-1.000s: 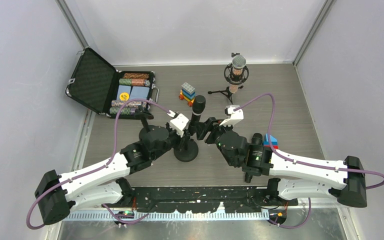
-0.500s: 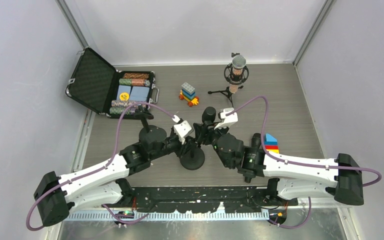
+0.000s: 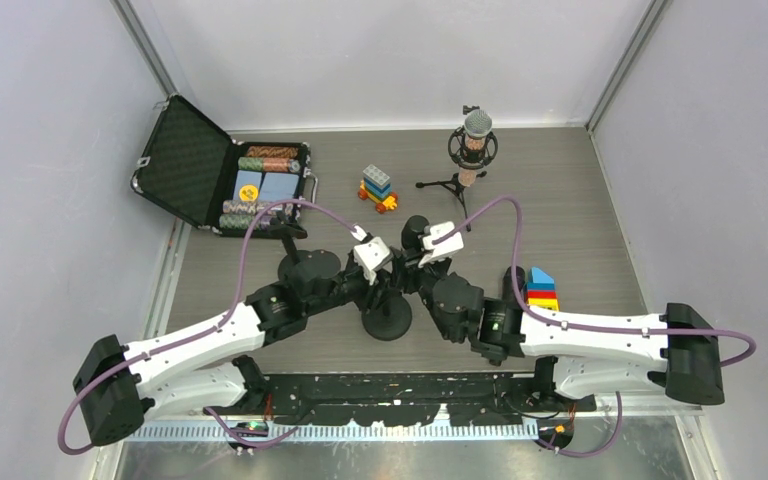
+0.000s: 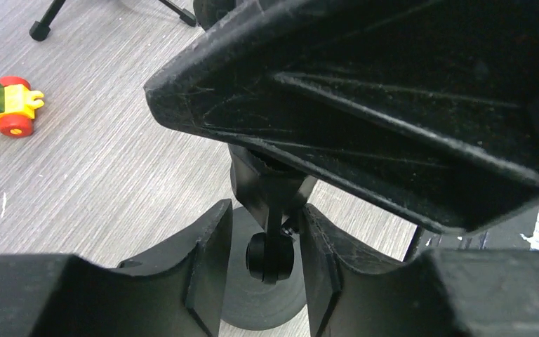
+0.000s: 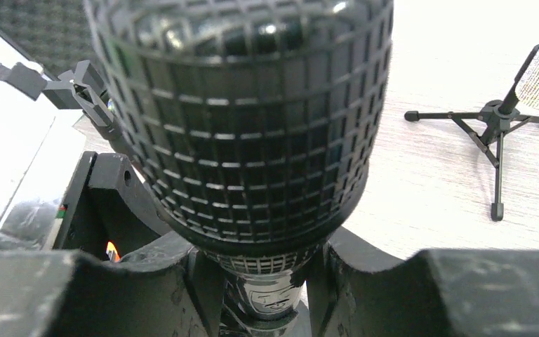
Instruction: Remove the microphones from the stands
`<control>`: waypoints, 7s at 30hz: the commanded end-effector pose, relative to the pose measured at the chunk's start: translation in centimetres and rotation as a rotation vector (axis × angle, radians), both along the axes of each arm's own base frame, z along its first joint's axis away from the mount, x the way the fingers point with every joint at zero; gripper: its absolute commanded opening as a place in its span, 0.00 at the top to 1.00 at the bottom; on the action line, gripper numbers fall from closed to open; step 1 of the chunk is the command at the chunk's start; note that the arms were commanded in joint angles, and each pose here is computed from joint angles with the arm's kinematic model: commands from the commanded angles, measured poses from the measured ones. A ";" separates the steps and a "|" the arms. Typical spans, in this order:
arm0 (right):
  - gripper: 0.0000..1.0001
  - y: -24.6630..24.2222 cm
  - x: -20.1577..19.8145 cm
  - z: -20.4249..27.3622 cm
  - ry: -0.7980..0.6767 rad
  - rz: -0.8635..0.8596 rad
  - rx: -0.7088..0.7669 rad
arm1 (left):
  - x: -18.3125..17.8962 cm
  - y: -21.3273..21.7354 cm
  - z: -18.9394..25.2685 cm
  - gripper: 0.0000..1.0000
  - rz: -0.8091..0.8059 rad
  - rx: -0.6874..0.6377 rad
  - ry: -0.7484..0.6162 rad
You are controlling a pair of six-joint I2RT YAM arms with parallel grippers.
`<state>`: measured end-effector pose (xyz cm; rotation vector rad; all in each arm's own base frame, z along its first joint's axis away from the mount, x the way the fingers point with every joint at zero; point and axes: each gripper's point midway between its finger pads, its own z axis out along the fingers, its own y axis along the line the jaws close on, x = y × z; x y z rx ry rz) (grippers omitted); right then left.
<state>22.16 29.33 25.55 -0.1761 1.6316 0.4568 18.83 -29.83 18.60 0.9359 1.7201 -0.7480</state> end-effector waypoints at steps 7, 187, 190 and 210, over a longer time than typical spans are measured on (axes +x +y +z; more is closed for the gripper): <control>0.99 0.7 -1.5 5.3 -0.058 0.020 0.265 | 1.4 -0.2 1.7 0.95 0.084 -0.046 -0.008; 0.43 -19.4 0.6 -22.5 1.223 -0.419 -0.119 | 1.9 5.8 6.5 0.00 0.305 -0.106 -0.090; 0.43 -17.1 1.2 -20.9 1.183 -0.318 0.001 | 1.9 6.1 6.8 0.00 0.311 -0.112 -0.099; 0.45 -1.2 -7.1 -16.6 1.104 0.240 0.499 | 0.7 8.2 12.2 0.00 0.316 -0.233 -0.172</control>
